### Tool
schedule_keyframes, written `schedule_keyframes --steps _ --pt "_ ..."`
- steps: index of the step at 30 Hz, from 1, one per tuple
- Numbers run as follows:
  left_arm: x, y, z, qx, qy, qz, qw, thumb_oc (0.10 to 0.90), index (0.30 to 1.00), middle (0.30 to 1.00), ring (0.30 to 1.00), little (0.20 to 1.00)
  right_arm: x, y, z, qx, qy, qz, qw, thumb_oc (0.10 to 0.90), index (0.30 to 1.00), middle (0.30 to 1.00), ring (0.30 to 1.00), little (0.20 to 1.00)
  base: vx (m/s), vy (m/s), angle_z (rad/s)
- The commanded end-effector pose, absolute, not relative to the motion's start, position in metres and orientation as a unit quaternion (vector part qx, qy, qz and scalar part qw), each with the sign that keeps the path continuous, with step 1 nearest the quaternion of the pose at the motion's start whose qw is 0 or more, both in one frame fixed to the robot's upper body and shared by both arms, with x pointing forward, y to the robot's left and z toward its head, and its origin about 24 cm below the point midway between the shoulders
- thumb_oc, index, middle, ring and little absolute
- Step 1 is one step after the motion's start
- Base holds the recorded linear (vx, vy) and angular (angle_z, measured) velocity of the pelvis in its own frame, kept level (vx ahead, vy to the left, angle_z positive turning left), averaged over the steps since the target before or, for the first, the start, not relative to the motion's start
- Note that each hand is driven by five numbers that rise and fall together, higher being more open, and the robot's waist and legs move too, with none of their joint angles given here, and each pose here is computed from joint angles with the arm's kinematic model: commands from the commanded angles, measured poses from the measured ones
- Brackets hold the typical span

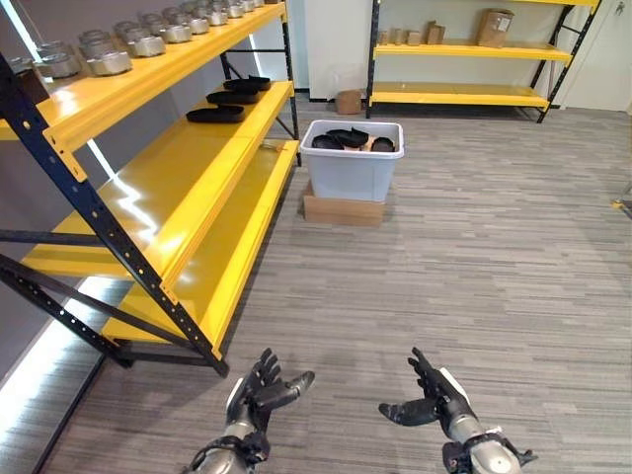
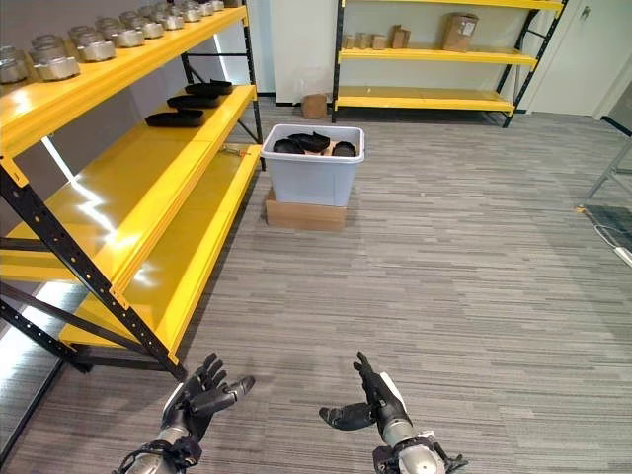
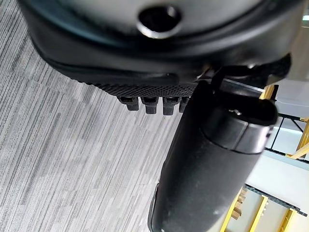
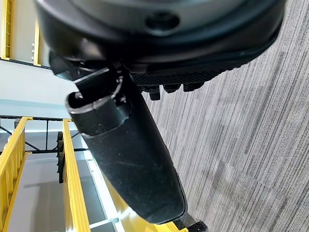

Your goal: Move parts from the plastic box to the shelf.

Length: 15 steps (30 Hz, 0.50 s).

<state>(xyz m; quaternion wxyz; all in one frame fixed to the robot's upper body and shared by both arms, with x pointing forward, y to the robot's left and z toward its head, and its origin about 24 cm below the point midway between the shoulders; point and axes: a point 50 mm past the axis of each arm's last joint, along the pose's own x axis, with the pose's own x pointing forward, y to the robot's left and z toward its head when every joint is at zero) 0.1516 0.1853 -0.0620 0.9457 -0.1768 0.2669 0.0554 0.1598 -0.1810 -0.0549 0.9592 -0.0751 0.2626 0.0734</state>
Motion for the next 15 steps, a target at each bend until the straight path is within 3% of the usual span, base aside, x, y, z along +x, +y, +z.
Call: schedule_keyframes --steps 1,15 --pt "0.1885 0.1899 -0.0265 -0.172 0.152 0.031 0.973 0.900 1.000 1.000 1.000 1.000 0.1991 -0.1686 -0.0058 -0.071 0.116 0.094 0.986 0.900 1.000 1.000 1.000 1.000 0.00 0.000 0.00" --pt "0.1880 0.1929 -0.0276 -0.170 0.154 0.041 0.972 0.900 1.000 1.000 1.000 1.000 0.1976 -0.1708 -0.0064 -0.074 0.118 0.088 0.986 0.900 1.000 1.000 1.000 1.000 0.00 0.000 0.00"
